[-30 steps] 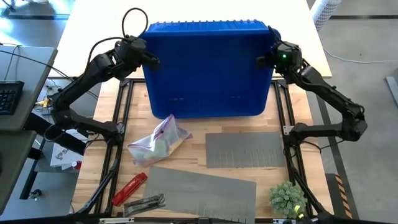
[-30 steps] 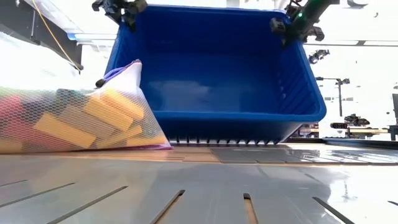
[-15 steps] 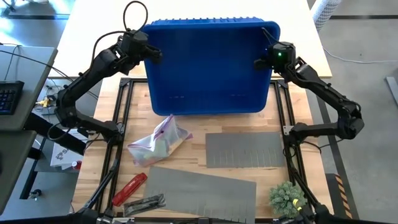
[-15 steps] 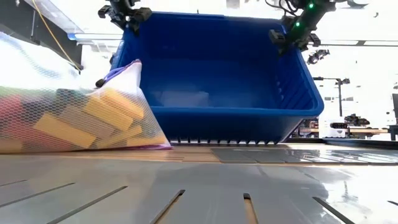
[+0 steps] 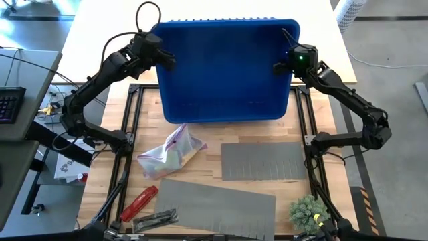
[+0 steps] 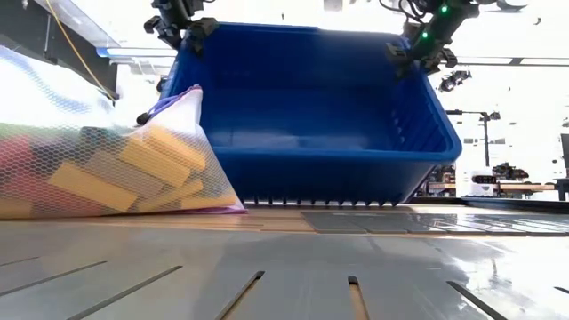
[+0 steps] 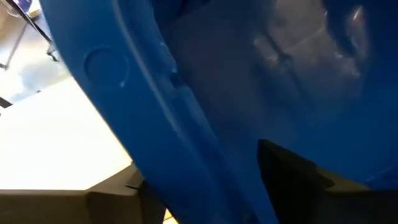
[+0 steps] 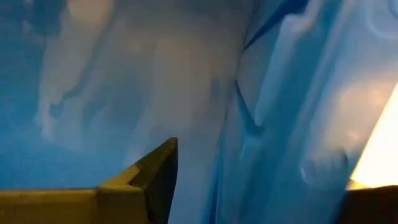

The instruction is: Sort blocks

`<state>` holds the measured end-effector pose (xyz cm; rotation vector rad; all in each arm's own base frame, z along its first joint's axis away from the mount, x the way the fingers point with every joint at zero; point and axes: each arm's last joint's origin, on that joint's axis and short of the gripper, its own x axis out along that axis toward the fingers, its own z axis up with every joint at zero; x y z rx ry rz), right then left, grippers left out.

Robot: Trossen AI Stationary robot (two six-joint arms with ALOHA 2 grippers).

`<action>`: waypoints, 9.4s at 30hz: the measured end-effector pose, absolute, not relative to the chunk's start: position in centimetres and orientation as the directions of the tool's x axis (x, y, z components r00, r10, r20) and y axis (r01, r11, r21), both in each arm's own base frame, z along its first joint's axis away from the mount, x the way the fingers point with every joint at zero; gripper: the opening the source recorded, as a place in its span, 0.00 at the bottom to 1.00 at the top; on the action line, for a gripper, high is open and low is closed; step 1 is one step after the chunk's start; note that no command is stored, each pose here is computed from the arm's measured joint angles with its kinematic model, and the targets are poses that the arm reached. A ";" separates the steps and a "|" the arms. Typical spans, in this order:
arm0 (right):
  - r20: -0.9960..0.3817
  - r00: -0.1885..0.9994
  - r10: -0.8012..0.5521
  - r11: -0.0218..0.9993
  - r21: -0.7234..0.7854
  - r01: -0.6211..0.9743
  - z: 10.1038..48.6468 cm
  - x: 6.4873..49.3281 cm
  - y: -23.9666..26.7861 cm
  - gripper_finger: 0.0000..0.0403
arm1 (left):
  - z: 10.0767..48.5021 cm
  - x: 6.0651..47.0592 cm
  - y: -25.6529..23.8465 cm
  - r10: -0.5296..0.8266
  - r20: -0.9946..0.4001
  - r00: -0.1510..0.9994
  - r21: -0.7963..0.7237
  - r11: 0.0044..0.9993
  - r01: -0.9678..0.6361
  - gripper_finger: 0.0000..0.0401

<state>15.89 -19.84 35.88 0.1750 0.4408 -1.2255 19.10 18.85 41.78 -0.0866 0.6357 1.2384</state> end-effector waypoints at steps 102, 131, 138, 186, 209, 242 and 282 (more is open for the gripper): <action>-0.922 0.333 -0.199 0.777 0.059 0.627 32.9 17.9 -4.0 0.48 | 23.8 43.0 6.7 0.264 -0.507 0.820 0.211 0.961 -0.179 0.57; -0.830 0.227 -0.510 0.583 -0.139 0.801 30.3 15.4 -4.8 0.48 | 31.1 31.0 -2.3 0.271 -0.557 0.785 0.171 0.962 -0.212 0.57; -0.601 0.632 -0.489 0.814 -0.055 0.578 33.8 11.7 -2.1 0.48 | 33.4 27.5 -3.3 0.173 -0.448 0.877 0.157 0.981 -0.114 0.57; 0.150 0.979 0.136 0.991 -0.016 -0.135 26.2 7.1 1.2 0.05 | 20.7 10.3 0.2 0.041 0.141 0.989 -0.105 0.994 -0.026 0.14; 0.035 0.999 -0.003 0.996 0.094 -0.001 17.1 10.2 -0.2 0.00 | 17.0 9.8 0.5 0.201 0.029 0.979 -0.287 0.940 -0.185 0.02; -0.072 0.995 -0.068 0.962 0.258 0.085 16.1 10.3 -0.7 0.00 | 17.0 9.8 0.5 0.204 0.027 0.979 -0.287 0.939 -0.188 0.02; -0.073 0.995 -0.068 0.962 0.258 0.085 16.1 10.3 -0.7 0.00 | 17.0 9.8 0.5 0.204 0.027 0.979 -0.287 0.939 -0.188 0.02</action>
